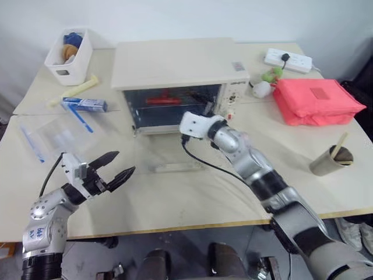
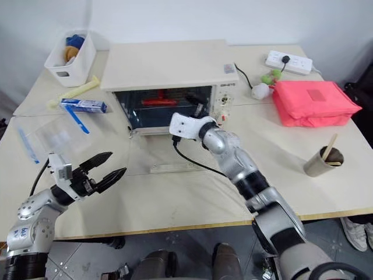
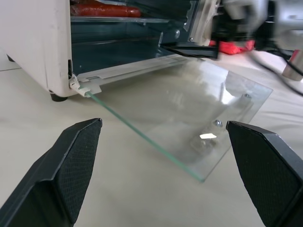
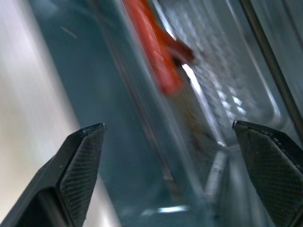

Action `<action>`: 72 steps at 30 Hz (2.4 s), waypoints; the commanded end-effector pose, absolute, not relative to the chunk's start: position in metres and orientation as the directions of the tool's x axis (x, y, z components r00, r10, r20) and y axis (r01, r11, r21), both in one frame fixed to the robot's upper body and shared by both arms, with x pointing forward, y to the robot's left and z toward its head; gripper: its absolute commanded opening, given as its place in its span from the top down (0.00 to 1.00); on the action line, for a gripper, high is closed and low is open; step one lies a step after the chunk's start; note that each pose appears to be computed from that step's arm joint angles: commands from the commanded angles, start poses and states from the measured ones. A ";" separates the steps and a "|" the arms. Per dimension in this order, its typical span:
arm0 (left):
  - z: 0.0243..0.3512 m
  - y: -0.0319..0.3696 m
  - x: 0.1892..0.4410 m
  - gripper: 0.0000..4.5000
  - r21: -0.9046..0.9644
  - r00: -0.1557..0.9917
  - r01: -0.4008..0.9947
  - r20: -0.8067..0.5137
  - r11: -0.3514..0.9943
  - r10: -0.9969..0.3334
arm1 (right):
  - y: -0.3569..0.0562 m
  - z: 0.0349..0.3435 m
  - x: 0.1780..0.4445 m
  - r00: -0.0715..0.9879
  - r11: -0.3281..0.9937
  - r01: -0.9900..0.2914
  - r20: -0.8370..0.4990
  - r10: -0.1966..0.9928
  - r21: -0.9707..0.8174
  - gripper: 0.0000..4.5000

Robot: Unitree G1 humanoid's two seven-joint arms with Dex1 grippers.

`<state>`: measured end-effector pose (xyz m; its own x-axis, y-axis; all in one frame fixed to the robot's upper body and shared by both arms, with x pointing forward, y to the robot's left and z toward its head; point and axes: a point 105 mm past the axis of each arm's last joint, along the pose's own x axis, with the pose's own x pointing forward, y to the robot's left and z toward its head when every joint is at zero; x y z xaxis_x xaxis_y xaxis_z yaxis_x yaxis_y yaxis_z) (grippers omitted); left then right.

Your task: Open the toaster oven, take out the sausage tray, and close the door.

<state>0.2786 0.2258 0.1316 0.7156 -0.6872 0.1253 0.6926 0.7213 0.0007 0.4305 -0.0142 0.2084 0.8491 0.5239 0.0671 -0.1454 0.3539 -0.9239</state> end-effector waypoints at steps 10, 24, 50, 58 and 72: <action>0.156 0.216 0.287 0.00 0.039 0.695 0.701 0.187 0.712 -0.694 | 0.019 0.218 0.439 0.817 0.294 -0.087 0.101 0.568 -0.952 0.36; 0.212 0.204 0.336 0.00 0.126 0.600 0.756 0.259 0.642 -0.757 | 0.022 0.241 0.433 0.777 0.315 -0.040 0.169 0.607 -0.948 0.90; 0.218 0.221 0.329 0.00 0.019 0.662 0.725 0.255 0.689 -0.704 | 0.001 0.185 0.350 0.650 0.181 -0.239 -0.019 0.759 -0.954 0.90; 0.210 0.221 0.318 0.00 0.006 0.670 0.727 0.212 0.687 -0.711 | 0.003 0.197 0.354 0.669 0.234 -0.210 0.035 0.743 -0.949 0.82; 0.204 0.210 0.312 0.00 0.000 0.639 0.756 0.215 0.654 -0.738 | -0.001 0.213 0.413 0.807 0.164 -0.032 0.072 0.587 -0.986 0.32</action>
<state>0.3174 0.2147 0.1928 0.6684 -0.7219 0.1789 0.7380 0.6737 -0.0391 0.4118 -0.0038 0.2045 0.8088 0.5869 0.0363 -0.0753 0.1646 -0.9835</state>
